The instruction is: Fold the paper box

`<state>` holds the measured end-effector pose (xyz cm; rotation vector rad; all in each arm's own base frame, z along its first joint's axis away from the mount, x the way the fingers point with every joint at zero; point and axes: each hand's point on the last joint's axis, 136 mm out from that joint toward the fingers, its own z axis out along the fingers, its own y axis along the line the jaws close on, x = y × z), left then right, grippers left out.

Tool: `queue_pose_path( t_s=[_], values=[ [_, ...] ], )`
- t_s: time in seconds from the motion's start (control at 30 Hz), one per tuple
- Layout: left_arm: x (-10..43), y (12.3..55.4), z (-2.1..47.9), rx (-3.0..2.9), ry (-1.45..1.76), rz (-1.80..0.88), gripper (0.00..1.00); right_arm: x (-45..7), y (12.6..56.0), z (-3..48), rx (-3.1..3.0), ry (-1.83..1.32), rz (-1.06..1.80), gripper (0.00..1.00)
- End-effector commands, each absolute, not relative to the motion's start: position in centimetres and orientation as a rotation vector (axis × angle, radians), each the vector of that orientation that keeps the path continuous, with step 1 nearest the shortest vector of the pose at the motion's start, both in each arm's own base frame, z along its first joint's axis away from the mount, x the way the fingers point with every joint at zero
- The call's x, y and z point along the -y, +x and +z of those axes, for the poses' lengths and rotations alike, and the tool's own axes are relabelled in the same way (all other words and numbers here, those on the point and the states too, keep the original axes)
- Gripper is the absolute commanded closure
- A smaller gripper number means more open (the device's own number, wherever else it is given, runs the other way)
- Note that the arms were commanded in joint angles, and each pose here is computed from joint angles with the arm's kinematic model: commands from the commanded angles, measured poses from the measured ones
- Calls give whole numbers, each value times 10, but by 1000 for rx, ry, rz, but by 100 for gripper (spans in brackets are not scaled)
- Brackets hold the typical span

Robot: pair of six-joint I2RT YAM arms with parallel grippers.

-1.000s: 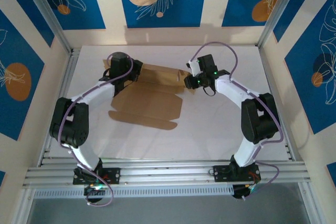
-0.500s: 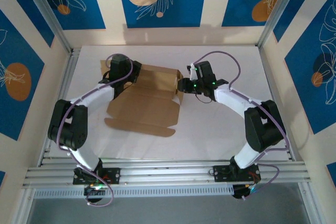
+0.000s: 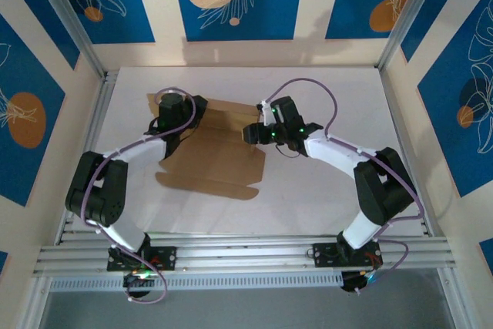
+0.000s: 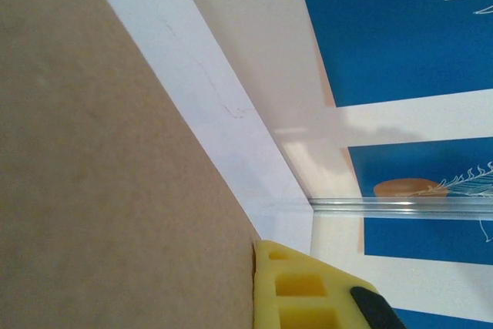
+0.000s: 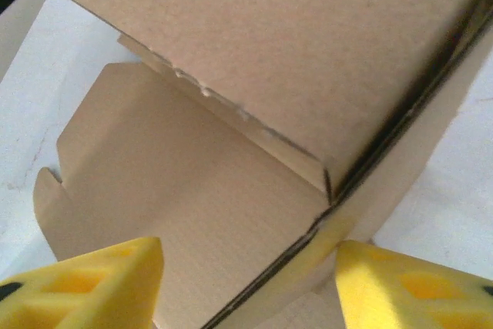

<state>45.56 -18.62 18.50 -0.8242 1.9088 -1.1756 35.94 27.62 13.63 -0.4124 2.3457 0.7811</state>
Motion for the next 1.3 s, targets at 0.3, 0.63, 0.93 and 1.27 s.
queue_pose_path(
  t_s=[0.3, 0.63, 0.93, 1.27],
  values=[
    [208, 430, 152, -2087, -687, -1197, 100, -295, 336, 178, -2037, -893, 942, 21],
    [210, 429, 150, -2105, -678, -1235, 100, -301, 325, 190, -1941, -1080, 985, 27],
    [206, 430, 154, -2094, -674, -1238, 100, -300, 326, 184, -1935, -1174, 934, 38],
    [203, 427, 159, -2056, -668, -1248, 100, -274, 366, 151, -2133, -957, 574, 66]
  ],
)
